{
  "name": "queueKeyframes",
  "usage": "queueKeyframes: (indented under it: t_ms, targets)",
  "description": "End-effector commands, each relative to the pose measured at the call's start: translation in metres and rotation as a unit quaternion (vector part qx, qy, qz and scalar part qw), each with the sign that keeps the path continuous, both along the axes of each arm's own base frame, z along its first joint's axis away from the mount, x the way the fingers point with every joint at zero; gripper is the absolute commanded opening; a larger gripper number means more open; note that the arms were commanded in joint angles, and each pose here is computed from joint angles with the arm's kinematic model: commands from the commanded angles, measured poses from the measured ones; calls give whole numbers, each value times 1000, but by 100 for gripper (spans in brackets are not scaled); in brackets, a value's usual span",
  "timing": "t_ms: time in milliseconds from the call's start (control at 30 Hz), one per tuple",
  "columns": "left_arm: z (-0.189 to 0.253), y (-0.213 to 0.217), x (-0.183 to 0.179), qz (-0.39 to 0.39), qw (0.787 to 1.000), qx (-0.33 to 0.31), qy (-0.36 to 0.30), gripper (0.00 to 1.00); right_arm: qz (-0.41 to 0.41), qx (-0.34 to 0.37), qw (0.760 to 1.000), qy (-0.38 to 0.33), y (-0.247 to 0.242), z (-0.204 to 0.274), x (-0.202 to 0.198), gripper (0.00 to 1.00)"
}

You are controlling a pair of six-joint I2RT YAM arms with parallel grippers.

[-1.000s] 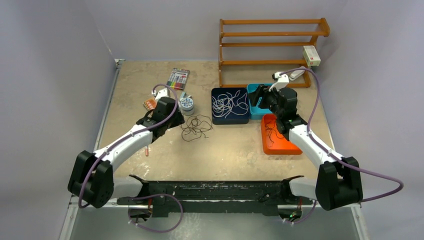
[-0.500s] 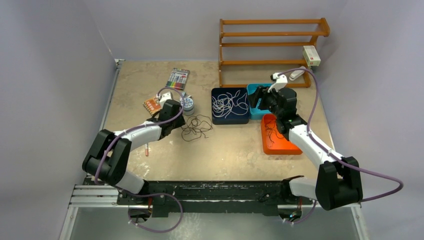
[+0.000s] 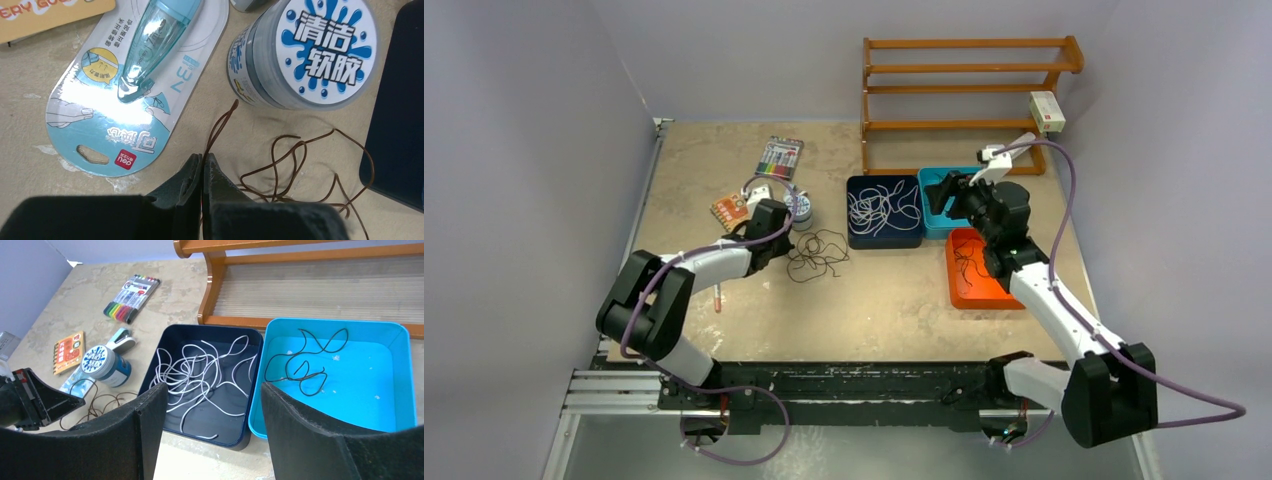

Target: Untangle the cables

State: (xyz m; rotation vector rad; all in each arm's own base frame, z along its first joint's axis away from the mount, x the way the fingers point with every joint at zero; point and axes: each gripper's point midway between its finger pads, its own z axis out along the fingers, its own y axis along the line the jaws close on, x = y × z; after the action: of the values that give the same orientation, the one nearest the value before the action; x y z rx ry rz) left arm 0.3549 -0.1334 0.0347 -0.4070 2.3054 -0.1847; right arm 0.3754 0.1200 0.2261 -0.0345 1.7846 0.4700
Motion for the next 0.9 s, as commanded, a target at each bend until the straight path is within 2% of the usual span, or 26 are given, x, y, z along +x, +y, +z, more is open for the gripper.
queueKeyframes:
  t_ms: [0, 100, 333, 567, 867]
  targets:
    - [48, 4, 20, 4, 999, 10, -53, 0, -20, 10, 999, -48, -6, 22, -1, 71]
    - [68, 5, 19, -3, 998, 11, -64, 0, -25, 14, 998, -61, -8, 29, -3, 77]
    - [116, -4, 15, -35, 995, 10, -91, 0, -30, 26, 996, -77, -11, 36, -10, 81]
    - [164, -29, 7, -93, 988, 14, -126, 0, -33, 37, 994, -93, -12, 41, -13, 83]
    - [236, -49, -9, -168, 965, -3, -202, 0, -39, 52, 990, -125, -13, 51, -13, 84]
